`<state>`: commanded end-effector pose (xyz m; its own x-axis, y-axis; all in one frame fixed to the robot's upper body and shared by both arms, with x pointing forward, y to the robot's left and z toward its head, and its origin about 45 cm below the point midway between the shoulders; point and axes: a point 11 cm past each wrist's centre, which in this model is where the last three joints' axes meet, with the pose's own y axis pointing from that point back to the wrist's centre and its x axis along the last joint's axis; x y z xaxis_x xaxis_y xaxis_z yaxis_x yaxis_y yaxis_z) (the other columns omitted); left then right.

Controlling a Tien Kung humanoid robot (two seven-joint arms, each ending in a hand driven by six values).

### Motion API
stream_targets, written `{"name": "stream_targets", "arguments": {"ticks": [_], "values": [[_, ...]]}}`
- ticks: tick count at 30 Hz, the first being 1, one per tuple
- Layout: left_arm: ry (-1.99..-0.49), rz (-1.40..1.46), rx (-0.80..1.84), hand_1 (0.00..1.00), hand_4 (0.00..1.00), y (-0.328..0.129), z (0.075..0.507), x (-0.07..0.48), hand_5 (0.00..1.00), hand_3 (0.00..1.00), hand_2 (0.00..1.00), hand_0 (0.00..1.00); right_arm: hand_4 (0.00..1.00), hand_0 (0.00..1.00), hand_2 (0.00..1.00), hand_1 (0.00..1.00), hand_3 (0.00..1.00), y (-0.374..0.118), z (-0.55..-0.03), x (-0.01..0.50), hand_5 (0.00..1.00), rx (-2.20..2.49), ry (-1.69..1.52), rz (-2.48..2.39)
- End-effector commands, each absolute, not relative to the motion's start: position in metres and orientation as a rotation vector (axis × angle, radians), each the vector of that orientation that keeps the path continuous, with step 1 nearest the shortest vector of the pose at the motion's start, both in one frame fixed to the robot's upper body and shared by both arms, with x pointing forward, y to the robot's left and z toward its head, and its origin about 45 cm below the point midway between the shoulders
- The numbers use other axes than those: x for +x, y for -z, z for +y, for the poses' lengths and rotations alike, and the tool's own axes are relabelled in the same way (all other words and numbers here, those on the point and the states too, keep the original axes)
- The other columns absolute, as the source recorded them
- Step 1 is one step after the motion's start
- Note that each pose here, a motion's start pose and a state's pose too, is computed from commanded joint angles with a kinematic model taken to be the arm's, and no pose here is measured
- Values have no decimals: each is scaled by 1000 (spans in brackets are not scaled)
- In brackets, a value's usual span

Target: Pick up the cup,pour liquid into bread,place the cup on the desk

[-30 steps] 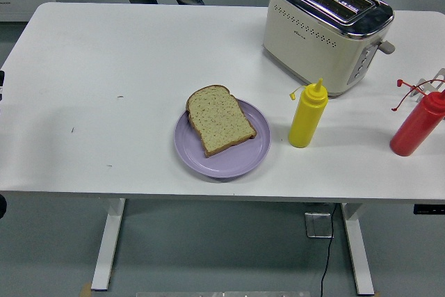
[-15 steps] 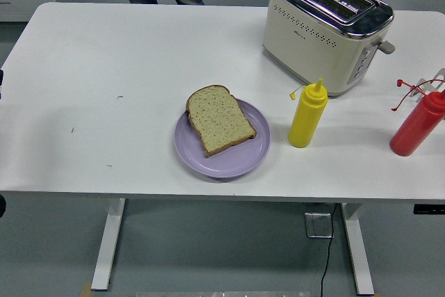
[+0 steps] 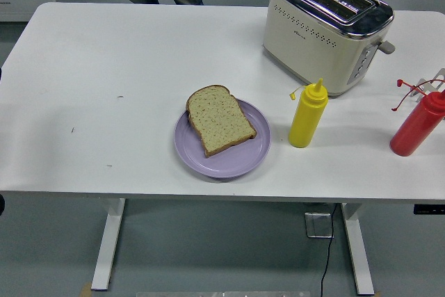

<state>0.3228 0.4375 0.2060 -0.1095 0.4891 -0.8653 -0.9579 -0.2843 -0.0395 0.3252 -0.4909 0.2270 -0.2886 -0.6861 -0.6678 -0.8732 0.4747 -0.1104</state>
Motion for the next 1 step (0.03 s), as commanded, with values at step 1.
{"name": "stream_targets", "arguments": {"ticks": [1], "values": [[-1646, 682, -983, 817, 653, -206, 437, 323, 998, 819, 861, 825, 504, 801, 801, 776, 813, -227, -491, 325, 455, -1286, -364, 2062]]}}
